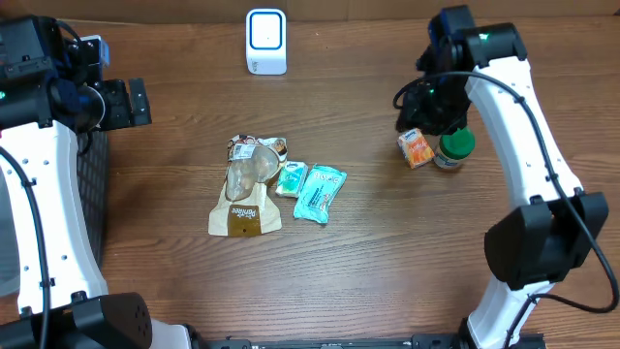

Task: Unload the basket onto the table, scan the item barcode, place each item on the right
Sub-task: 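Move the right gripper over the mint-green packets and grasp one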

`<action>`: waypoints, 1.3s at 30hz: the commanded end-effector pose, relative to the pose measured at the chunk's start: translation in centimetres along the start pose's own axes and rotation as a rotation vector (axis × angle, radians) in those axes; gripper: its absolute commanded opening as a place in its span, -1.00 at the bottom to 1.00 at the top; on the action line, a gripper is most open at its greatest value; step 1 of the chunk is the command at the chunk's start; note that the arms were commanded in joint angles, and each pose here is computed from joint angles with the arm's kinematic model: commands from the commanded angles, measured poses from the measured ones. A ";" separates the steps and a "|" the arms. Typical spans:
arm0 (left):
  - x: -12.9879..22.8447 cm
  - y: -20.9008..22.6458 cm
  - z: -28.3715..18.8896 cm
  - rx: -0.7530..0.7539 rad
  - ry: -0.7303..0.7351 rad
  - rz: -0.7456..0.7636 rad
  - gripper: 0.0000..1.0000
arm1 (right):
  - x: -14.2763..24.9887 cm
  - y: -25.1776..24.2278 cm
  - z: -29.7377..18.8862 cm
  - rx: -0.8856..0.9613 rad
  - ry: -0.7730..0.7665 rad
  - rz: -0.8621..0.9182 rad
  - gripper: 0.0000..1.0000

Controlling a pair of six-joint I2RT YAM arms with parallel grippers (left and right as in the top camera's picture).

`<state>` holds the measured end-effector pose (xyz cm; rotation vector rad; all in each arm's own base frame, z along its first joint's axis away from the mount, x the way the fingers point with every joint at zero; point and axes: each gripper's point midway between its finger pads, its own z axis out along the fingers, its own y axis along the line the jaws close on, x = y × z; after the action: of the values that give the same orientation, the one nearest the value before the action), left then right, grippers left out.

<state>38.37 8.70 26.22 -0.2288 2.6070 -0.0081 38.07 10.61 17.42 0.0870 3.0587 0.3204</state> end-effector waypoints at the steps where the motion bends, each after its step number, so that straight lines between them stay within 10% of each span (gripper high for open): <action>1: -0.3 0.2 -0.2 -0.003 -0.010 0.023 0.99 | 0.4 2.6 -0.5 -0.059 -0.029 -0.005 0.04; 20: -0.3 0.2 -0.2 -0.003 -0.010 0.023 0.99 | 8.1 13.5 12.4 -0.252 0.125 0.029 -0.74; 39: -0.3 0.2 -0.2 -0.003 -0.010 0.023 0.99 | 11.1 10.7 17.1 -0.086 0.125 0.093 -0.31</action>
<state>38.37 8.70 26.22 -0.2288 2.6070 -0.0081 27.76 27.48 2.71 0.1254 3.1879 0.5860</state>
